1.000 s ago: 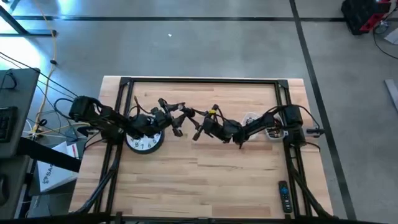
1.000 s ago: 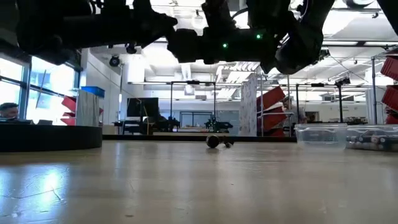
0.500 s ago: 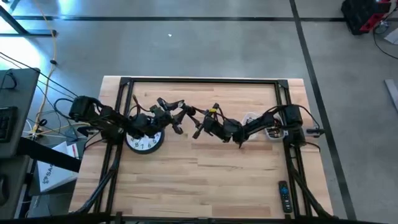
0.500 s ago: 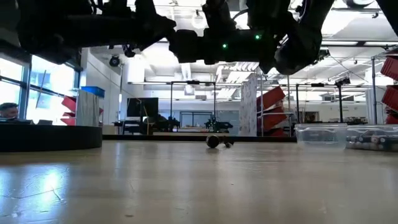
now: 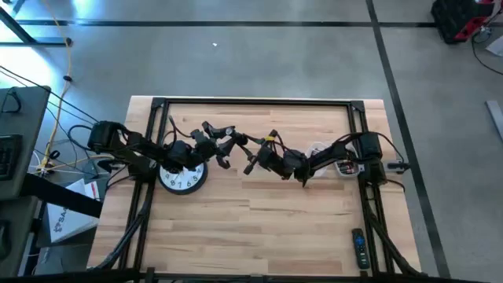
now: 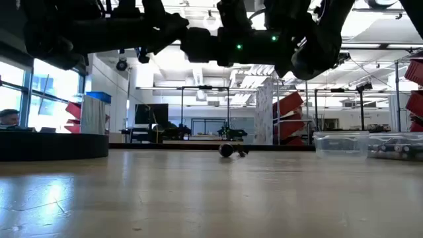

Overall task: Insert battery
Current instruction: Close the black flashlight lid

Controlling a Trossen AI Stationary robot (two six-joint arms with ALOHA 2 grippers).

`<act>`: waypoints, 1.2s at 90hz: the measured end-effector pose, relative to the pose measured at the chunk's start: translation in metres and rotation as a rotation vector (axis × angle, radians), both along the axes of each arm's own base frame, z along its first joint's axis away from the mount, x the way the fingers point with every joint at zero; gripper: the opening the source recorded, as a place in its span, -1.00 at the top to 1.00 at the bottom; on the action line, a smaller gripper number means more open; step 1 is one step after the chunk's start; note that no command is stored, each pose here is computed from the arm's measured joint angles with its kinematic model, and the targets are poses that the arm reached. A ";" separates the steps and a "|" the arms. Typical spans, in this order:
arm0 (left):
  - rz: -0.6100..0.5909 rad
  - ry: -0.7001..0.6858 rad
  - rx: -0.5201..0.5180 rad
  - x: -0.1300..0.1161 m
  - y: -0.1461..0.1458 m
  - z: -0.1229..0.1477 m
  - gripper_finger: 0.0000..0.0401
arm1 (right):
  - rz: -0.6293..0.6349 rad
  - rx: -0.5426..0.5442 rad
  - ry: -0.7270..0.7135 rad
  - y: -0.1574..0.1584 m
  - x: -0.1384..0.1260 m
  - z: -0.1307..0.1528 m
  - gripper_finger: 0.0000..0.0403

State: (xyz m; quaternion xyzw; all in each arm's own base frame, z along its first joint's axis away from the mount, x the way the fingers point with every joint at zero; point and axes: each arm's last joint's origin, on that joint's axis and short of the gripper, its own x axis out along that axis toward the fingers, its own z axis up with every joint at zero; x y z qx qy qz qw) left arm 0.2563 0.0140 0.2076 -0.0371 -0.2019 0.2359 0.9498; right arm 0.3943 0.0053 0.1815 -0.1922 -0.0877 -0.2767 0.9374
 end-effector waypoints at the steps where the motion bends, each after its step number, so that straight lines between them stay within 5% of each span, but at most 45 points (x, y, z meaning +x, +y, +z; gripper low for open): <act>1: 0.000 0.000 0.000 0.000 0.000 0.000 0.18 | 0.001 0.000 0.000 0.000 0.000 0.000 0.47; 79: 0.051 -0.009 -0.019 0.003 0.002 0.003 0.19 | 0.003 0.003 0.011 -0.002 0.006 0.004 0.47; 108: 0.041 -0.005 -0.004 0.003 0.001 0.003 0.53 | 0.002 0.003 0.015 -0.002 0.007 0.004 0.44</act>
